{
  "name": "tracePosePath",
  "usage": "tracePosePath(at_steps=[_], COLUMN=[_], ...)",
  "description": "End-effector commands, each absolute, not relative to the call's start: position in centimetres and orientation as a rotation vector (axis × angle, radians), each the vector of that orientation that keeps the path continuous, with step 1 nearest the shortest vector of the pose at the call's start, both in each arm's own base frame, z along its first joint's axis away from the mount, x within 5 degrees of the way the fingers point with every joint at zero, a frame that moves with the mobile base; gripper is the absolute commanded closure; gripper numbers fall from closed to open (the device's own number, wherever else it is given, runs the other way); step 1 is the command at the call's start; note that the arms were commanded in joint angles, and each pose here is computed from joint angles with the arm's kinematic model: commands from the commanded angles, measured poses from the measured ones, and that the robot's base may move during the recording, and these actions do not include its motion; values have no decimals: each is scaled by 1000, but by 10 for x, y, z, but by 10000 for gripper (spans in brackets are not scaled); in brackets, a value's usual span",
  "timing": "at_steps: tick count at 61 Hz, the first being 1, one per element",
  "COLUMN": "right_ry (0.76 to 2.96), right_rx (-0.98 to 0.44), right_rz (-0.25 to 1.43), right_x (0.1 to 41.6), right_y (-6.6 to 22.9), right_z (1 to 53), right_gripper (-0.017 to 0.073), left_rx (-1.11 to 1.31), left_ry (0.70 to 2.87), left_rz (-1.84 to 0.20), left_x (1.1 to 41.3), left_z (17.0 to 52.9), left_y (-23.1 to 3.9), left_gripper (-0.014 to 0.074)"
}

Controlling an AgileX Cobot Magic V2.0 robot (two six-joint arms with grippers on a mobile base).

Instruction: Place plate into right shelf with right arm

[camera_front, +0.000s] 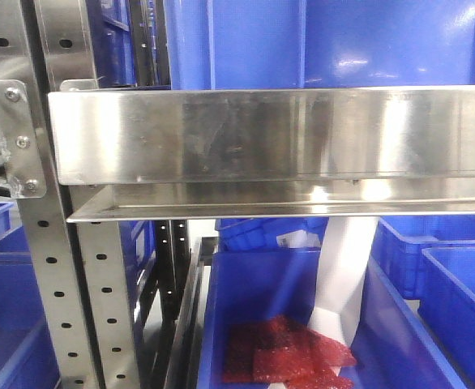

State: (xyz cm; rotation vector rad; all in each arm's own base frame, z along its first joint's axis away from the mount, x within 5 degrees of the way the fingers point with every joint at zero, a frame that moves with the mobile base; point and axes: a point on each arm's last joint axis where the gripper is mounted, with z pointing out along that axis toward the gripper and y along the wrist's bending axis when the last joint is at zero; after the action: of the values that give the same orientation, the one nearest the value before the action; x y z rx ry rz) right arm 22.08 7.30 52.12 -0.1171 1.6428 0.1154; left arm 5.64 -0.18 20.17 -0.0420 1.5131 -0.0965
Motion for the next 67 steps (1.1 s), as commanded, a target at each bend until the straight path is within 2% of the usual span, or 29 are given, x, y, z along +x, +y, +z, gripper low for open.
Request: tracePosePath(at_steps=[1, 9, 18, 33, 40, 50, 53, 58, 64, 67], right_ry=[1592, 1700, 1792, 1838, 1839, 1843, 1843, 1832, 1799, 1776], right_rx=[-145, -164, -166, -168, -168, -163, -158, -148, -136, -131], right_rz=[107, 65, 21, 0, 0, -4, -6, -5, 6, 17], right_x=[246, 294, 328, 345, 345, 343, 340, 332, 317, 305], right_y=[85, 101, 105, 107, 107, 105, 104, 101, 96, 94], right_z=[528, 496, 465, 448, 448, 449, 452, 459, 473, 484], right_gripper=[503, 503, 503, 496, 367, 24, -35, -66, -36, 9], left_rx=[-43, -43, -43, -43, -43, -43, -43, -43, -43, -43], left_ry=[1423, 1423, 1423, 1423, 1423, 1423, 1423, 1423, 1423, 1423], left_rz=[-105, -105, -105, -105, -105, -105, -105, -105, -105, -105], left_x=[55, 55, 55, 55, 55, 55, 55, 55, 55, 55], left_z=[207, 207, 207, 207, 207, 207, 207, 207, 207, 207], left_y=[-2, -2, -2, -2, -2, -2, -2, -2, -2, -2], left_gripper=[641, 641, 641, 641, 641, 641, 641, 641, 641, 641])
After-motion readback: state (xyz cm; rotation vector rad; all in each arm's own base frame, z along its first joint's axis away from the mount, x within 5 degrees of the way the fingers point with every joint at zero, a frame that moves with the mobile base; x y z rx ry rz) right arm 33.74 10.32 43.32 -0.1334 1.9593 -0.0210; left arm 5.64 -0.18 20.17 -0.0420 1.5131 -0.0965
